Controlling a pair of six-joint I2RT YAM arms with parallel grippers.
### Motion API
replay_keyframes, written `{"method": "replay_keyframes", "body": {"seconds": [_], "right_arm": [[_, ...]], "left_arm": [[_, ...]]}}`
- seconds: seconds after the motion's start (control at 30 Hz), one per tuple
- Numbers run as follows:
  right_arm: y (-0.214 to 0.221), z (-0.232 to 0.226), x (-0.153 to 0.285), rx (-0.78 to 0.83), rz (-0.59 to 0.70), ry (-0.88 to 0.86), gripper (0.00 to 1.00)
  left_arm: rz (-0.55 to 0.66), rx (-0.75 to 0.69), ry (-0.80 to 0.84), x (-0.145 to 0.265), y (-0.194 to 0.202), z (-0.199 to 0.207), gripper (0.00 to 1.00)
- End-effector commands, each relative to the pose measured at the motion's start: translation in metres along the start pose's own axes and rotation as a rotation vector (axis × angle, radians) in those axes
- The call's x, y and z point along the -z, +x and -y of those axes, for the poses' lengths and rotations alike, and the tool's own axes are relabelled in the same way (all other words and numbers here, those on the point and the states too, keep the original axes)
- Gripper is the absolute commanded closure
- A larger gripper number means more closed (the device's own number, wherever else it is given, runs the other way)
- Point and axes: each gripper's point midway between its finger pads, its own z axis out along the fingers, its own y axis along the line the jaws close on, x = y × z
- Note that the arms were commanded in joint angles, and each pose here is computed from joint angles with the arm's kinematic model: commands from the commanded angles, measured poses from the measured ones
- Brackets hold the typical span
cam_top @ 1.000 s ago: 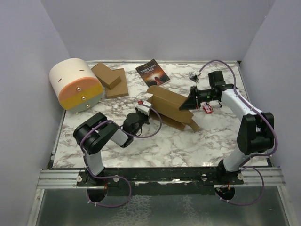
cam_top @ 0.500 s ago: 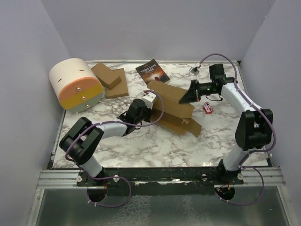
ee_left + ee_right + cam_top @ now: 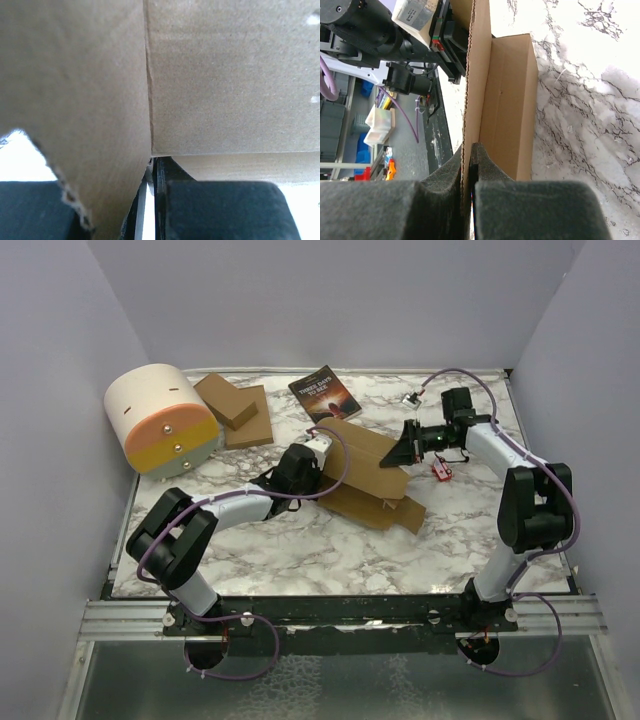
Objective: Fold the paper box
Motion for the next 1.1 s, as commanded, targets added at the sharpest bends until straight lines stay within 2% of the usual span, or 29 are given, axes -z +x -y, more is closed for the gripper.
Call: {"method": "replay_keyframes", "body": {"seconds": [0.0,0.1,0.57,0.6,0.67,0.93,1.07], "right_arm": [[0.005,0.014,-0.005,-0.001,-0.002,0.01,0.97],[0.004,0.016,-0.003,0.0,0.006,0.016,0.97],[0.001,0.018,0.003,-0.012,0.029,0.015,0.97],[0.001,0.019,0.003,-0.012,0.029,0.015,0.97],[0.002,0.019,0.003,-0.016,0.029,0.015,0.97],[0.002,0.023,0.002,-0.022,0.029,0.025,0.97],[0.003,0.023,0.002,-0.025,0.029,0.024,0.97]], "left_arm": [[-0.012,0.001,0.003,0.002,0.002,0.005,0.88],[0.01,0.0,0.006,0.004,0.0,0.005,0.85],[0.077,-0.018,-0.04,0.0,-0.011,-0.004,0.84],[0.076,-0.018,-0.05,0.0,-0.01,-0.006,0.86],[0.073,-0.019,-0.077,-0.002,-0.009,-0.01,1.0],[0.013,-0.079,-0.156,-0.002,0.007,-0.024,1.0],[0.027,-0.074,-0.137,-0.002,0.002,-0.021,0.91]]}}
